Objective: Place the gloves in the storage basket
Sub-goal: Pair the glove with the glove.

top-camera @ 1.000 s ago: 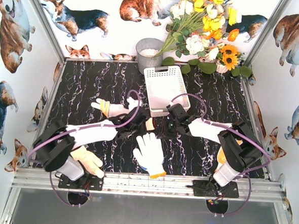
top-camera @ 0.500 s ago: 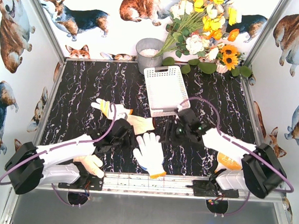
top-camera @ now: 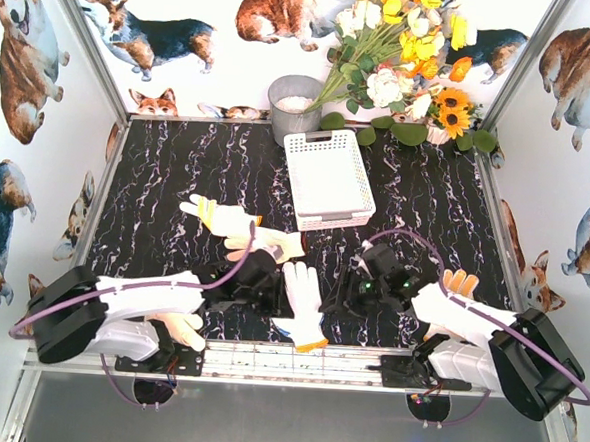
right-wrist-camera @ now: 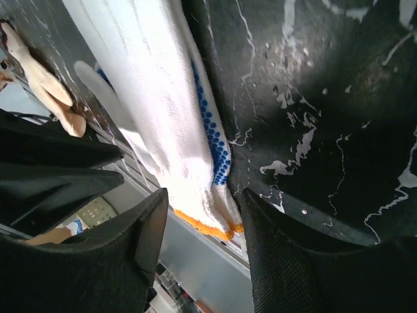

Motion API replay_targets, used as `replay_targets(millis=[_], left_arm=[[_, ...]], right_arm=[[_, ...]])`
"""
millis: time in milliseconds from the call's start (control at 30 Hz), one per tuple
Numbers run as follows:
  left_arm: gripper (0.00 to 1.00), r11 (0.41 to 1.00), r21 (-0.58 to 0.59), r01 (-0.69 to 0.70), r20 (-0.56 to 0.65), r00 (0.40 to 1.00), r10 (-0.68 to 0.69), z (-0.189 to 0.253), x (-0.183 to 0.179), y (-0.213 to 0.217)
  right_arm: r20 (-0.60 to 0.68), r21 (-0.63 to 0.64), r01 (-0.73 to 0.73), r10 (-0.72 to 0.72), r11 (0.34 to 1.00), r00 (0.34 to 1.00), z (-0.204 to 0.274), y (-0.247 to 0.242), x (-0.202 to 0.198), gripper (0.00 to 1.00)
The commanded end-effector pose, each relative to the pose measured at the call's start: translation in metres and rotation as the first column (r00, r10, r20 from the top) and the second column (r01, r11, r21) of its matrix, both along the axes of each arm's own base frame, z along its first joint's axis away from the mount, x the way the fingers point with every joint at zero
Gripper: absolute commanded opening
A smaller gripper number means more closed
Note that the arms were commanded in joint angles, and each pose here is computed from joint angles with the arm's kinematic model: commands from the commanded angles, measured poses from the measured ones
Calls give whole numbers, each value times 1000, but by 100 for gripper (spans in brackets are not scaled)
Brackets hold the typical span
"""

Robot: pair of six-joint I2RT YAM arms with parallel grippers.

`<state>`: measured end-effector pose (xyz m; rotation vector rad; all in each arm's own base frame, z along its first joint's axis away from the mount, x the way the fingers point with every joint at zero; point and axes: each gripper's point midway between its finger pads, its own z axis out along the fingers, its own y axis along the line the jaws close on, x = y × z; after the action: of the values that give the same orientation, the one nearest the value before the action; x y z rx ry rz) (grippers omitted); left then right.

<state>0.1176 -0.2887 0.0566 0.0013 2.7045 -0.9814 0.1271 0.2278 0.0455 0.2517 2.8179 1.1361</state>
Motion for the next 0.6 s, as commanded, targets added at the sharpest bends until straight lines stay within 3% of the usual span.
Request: replay_targets(millis=[0,567], left_arm=[[22,995,-88,45,26,999,-43,20,1,-34],[15,991,113,67,-93,994,-56,-56,-30,8]], right_arm=[[-6,100,31,-31,994,1000,7,17,-2,50],[-96,59,41,-35,997,995,-19,16,-27,48]])
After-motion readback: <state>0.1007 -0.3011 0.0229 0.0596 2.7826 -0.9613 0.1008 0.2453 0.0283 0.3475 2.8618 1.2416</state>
